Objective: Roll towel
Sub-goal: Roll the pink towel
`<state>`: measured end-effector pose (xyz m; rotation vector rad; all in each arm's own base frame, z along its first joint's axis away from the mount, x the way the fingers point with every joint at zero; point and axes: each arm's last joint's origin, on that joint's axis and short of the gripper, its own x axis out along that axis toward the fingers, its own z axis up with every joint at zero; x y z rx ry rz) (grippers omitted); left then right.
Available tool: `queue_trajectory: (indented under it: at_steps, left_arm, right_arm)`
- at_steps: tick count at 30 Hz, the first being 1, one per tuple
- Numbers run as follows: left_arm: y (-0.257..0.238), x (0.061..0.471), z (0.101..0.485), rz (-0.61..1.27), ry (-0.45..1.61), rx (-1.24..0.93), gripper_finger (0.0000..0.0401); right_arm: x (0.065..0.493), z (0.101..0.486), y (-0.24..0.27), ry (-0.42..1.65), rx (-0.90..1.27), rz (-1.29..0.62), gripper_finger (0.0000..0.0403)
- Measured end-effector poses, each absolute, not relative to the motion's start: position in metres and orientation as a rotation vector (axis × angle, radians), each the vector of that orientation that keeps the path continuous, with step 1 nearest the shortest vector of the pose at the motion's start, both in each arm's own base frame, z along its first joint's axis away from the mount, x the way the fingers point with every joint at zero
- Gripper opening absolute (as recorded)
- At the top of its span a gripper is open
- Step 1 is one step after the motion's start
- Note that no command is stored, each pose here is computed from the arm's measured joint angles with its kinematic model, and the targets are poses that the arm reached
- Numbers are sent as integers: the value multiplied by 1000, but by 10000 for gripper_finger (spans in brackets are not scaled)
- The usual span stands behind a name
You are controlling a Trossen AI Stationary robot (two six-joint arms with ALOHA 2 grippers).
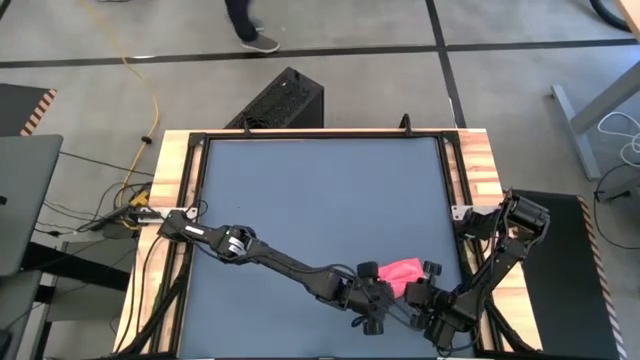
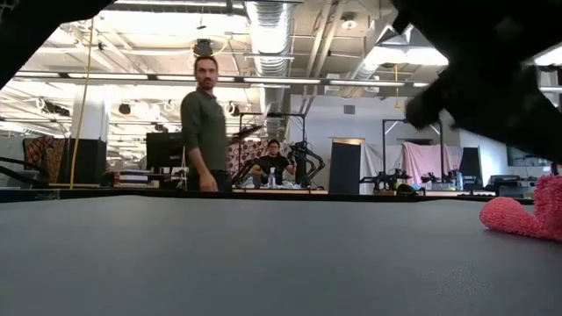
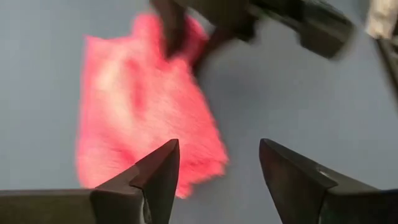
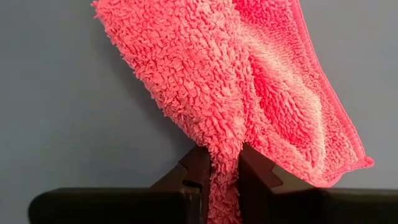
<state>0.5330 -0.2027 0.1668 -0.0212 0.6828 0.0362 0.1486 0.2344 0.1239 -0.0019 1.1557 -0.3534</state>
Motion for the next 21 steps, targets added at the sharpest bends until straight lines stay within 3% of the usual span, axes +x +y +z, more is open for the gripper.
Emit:
queue_trajectory:
  at_steps: [12,21]
  left_arm:
    - [-213,533,177,19,618,76,203]
    - [-198,540,146,55,693,43,203]
  right_arm:
    - [151,124,234,1154,4,-361,82]
    - [158,130,236,1148,42,-363,82]
